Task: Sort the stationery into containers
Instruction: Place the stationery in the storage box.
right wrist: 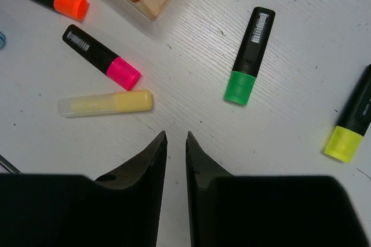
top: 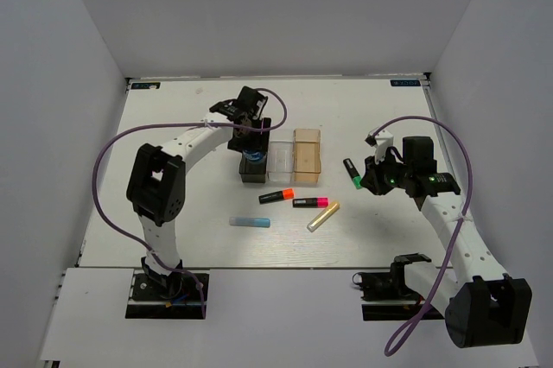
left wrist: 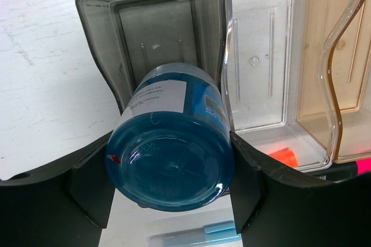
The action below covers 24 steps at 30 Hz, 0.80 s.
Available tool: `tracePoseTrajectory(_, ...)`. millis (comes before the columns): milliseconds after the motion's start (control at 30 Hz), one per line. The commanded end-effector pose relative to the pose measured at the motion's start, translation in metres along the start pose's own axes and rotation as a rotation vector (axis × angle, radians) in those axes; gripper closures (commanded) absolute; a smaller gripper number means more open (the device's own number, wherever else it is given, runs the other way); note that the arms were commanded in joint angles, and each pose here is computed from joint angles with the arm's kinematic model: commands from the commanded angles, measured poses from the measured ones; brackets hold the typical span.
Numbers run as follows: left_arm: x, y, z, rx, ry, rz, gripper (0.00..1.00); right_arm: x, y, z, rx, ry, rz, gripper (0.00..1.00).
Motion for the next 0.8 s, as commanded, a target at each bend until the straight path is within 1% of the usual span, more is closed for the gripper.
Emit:
tracePoseTrajectory(0,0.017,-0.007,0.015,-0.003,-0.079,-0.011,0.68,0.003,0.0,0.003,-0.009,-0.02,0.019,0.77)
tracePoseTrajectory(33,0.017,-0.006,0.016,0.003,-0.078,-0.01,0.65,0.003,-0.001,0.003,-0.012,-0.02,0.017,0.76)
tracePoseTrajectory(67,0.018,-0.007,0.017,0.003,-0.083,-0.01,0.6,0.002,-0.001,0.003,-0.011,-0.018,0.016,0.76)
tracePoseTrajectory(200,0.018,-0.006,0.016,0.011,-0.074,-0.008,0.57,0.003,0.0,0.003,-0.011,-0.023,0.02,0.74)
tracePoseTrajectory(233,0.018,-0.006,0.016,0.012,-0.075,-0.007,0.55,0.003,0.0,0.003,-0.011,-0.022,0.02,0.74)
tracePoseTrajectory(567,0.014,-0.004,0.01,0.029,-0.045,-0.005,0.53,0.003,0.0,0.004,-0.012,-0.027,0.024,0.73)
tracePoseTrajectory(633,0.013,-0.005,0.007,0.031,-0.038,-0.006,0.5,0.003,0.0,0.005,-0.015,-0.026,0.018,0.73)
tracePoseTrajectory(767,0.011,-0.004,0.004,0.035,-0.028,-0.001,0.48,0.003,0.0,0.005,-0.018,-0.028,0.025,0.73)
Point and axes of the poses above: each gripper's point midway between its finger pads, its own z axis back along the fingers, its own y axis along the line the jaws close on, x = y × z, the point moved 10 cm from there along z, back along the fingers, and after that the axes turned 3 degrees about z, right-handed, at the moved point
